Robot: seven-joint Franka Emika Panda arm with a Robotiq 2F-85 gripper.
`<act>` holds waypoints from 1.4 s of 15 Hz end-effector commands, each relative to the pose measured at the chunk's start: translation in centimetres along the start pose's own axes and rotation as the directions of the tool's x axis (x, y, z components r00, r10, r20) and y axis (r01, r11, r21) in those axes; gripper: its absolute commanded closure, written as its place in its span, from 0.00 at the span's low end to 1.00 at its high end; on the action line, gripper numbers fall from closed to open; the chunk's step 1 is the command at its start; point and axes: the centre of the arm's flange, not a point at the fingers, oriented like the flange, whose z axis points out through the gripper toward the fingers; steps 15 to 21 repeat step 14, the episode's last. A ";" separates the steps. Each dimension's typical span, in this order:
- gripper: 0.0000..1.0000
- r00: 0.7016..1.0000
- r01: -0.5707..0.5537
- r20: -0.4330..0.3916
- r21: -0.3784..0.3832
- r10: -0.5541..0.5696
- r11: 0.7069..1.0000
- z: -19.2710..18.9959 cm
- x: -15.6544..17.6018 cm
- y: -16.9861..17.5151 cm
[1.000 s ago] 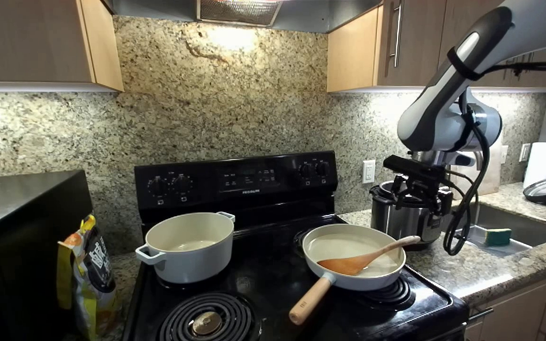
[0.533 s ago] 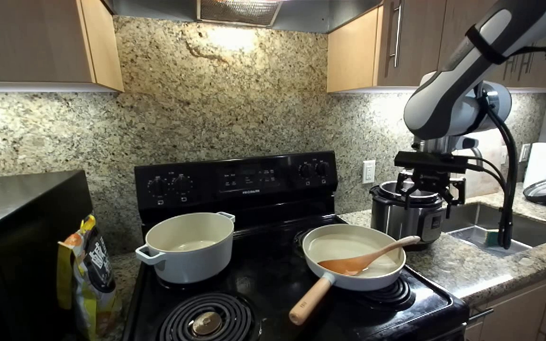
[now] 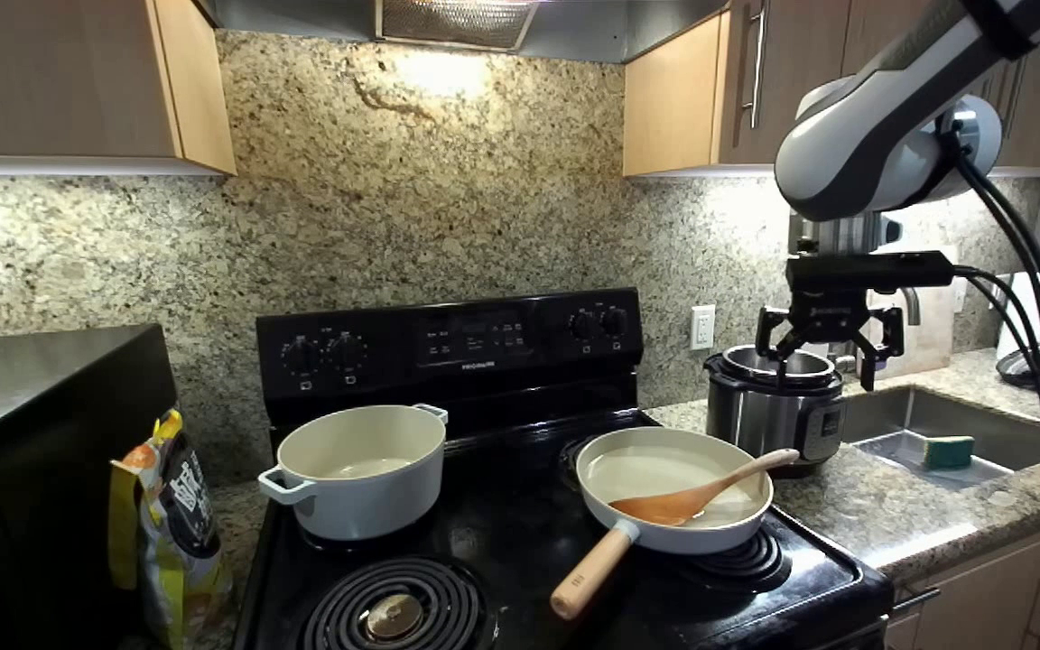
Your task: Pick up the cooking stick and stir in the pan
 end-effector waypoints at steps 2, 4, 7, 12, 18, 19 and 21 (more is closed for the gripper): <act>0.00 0.970 0.245 0.010 -0.038 -0.245 0.969 -1.9 -2.2 -0.2; 0.00 0.940 0.340 0.004 -0.043 -0.340 0.940 -2.3 -2.5 -0.8; 0.00 0.881 0.473 -0.007 -0.052 -0.474 0.880 -2.6 -2.7 -1.2; 0.00 0.876 0.482 -0.003 -0.041 -0.482 0.875 -2.3 -2.3 -1.8; 0.00 0.876 0.481 -0.003 -0.040 -0.482 0.876 -2.3 -2.3 -1.8; 0.00 0.876 0.481 -0.003 -0.040 -0.482 0.876 -2.3 -2.3 -1.8; 0.00 0.876 0.481 -0.003 -0.040 -0.482 0.876 -2.3 -2.3 -1.8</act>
